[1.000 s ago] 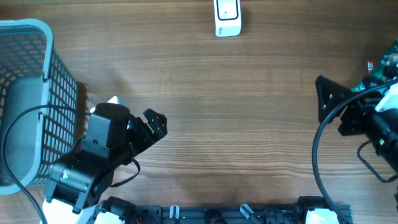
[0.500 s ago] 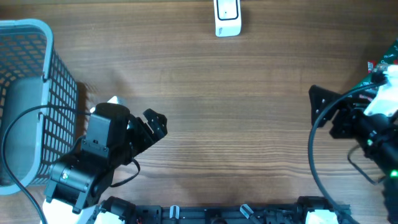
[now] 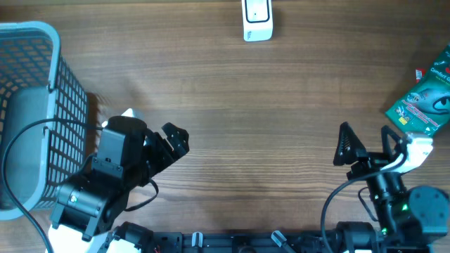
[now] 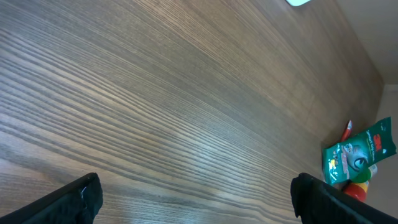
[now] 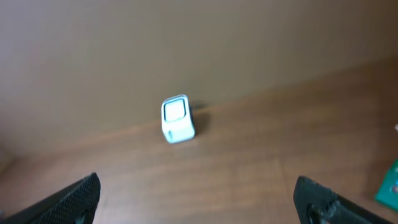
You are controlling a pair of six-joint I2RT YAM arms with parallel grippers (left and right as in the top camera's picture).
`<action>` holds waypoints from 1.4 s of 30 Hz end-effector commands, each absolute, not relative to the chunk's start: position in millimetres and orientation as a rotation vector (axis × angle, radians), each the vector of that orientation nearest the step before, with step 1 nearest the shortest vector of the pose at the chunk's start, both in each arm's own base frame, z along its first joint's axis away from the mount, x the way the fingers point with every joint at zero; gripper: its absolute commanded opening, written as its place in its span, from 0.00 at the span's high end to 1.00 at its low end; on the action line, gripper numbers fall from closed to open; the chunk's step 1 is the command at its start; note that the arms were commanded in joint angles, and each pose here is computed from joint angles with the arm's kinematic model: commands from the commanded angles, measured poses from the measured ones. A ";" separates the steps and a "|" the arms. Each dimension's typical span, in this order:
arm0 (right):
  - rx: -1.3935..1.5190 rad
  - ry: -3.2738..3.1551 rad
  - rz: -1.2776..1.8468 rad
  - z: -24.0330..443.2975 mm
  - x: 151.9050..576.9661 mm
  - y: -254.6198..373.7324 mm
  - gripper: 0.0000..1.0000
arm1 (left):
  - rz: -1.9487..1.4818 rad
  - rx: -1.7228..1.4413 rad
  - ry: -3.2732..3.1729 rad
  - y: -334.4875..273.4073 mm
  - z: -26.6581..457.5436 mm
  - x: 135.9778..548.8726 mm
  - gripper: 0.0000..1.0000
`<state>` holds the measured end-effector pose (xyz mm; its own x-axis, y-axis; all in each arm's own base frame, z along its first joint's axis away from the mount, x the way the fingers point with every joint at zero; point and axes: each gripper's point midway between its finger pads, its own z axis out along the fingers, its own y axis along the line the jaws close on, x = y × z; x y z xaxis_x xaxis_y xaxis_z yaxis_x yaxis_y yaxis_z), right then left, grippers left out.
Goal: Scan the item barcode
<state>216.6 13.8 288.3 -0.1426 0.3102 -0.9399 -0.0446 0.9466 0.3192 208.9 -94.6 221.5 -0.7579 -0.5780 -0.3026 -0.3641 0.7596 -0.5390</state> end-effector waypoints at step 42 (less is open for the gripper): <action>0.239 1.558 0.307 175.5 246.7 6.2 0.00 | -0.603 -0.703 2.484 -90.5 222.0 210.6 0.00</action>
